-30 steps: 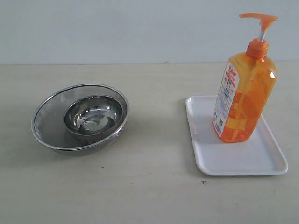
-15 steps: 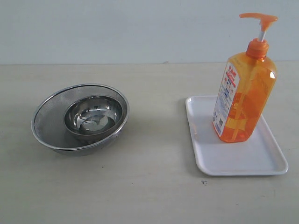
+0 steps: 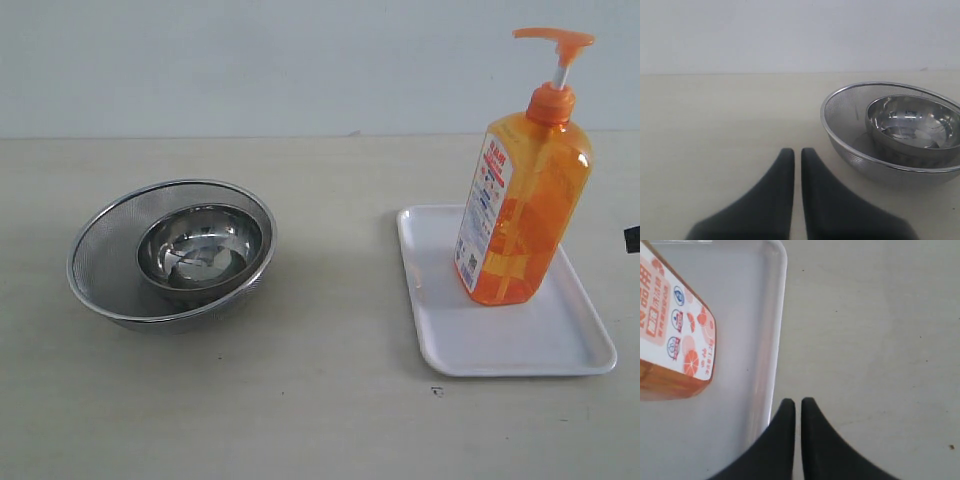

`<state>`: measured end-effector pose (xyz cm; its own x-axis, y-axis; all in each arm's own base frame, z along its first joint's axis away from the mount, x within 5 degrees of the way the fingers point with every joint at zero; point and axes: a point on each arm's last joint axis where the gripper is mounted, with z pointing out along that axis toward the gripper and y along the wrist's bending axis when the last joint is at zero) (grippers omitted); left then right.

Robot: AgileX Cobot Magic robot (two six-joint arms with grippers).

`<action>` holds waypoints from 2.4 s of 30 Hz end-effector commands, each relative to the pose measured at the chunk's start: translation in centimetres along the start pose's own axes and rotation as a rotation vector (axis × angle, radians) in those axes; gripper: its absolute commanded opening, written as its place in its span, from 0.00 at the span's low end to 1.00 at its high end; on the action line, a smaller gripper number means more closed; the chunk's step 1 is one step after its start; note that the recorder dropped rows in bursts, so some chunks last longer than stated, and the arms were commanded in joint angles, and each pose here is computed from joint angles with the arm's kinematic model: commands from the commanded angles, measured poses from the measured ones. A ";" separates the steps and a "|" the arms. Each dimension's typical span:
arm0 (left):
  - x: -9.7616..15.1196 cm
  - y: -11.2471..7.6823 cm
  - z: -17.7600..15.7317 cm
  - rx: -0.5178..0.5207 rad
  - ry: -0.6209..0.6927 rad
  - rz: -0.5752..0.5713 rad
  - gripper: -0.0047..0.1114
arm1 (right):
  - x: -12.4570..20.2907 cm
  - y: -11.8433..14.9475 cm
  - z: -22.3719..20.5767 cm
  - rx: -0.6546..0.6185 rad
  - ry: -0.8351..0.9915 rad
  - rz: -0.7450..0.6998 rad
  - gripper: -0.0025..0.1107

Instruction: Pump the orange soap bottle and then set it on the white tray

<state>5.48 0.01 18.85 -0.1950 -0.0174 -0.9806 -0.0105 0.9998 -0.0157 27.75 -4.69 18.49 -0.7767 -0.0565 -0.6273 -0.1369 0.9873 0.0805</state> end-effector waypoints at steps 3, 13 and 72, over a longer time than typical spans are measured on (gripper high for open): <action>0.1 0.0 0.0 0.000 -0.004 -0.006 0.08 | -0.7 -0.8 0.2 0.058 -0.019 -0.113 0.02; 0.1 0.0 0.0 0.000 -0.002 -0.006 0.08 | -0.8 -1.8 4.1 -0.018 0.067 -0.108 0.02; 0.1 0.0 0.0 0.000 -0.003 -0.006 0.08 | -4.6 7.3 -17.5 -0.227 -0.294 -0.225 0.02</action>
<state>5.48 0.01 18.85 -0.1950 -0.0174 -0.9806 -0.0105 0.9998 -0.0157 19.94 -0.26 35.27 -0.5081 -0.1947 -0.8390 -0.4091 0.9118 0.0361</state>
